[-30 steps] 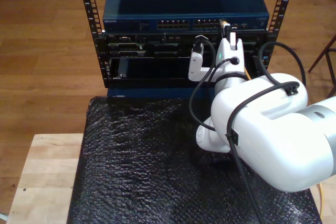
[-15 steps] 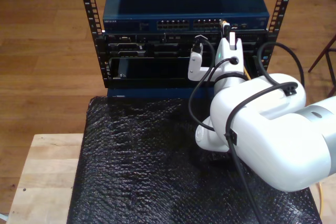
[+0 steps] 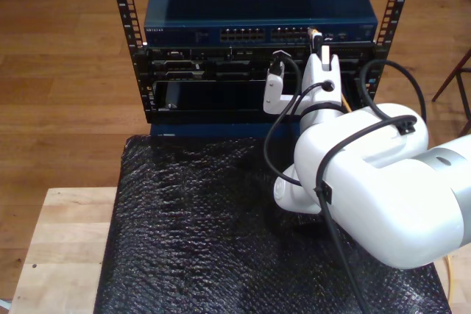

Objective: Grab the cable and plug it in

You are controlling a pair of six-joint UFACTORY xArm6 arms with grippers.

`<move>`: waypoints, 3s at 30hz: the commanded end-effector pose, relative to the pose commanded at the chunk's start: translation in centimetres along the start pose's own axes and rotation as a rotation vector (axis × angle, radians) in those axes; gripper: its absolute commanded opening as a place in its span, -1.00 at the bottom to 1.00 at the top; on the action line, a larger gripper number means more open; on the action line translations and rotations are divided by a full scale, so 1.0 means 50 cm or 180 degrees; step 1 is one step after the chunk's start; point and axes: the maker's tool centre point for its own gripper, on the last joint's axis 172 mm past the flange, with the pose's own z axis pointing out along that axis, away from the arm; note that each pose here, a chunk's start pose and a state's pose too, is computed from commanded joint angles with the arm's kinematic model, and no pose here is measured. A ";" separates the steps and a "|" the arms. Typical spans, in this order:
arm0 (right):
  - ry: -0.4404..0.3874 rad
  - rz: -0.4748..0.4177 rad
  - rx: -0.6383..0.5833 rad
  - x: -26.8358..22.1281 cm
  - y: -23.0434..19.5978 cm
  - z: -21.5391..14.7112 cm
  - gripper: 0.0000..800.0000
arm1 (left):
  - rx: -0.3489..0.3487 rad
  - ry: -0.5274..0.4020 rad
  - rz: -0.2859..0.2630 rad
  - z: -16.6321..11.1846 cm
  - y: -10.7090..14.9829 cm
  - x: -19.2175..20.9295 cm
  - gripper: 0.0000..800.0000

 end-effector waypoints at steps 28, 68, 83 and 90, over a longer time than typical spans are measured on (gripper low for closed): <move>-0.0020 -0.0002 -0.0009 -0.002 0.004 0.001 -1.00 | 0.0004 0.0000 -0.0002 0.000 -0.001 0.000 1.00; -0.0054 -0.0024 0.0008 -0.008 0.001 0.005 -1.00 | 0.0007 0.0001 -0.0006 0.000 0.000 0.000 1.00; -0.0045 -0.0017 -0.0006 -0.003 0.001 0.008 -1.00 | 0.0000 0.0000 0.0000 0.000 0.000 0.000 1.00; -0.0041 -0.0016 -0.0011 -0.002 0.002 0.009 -1.00 | 0.0002 0.0000 -0.0004 0.000 0.000 0.000 1.00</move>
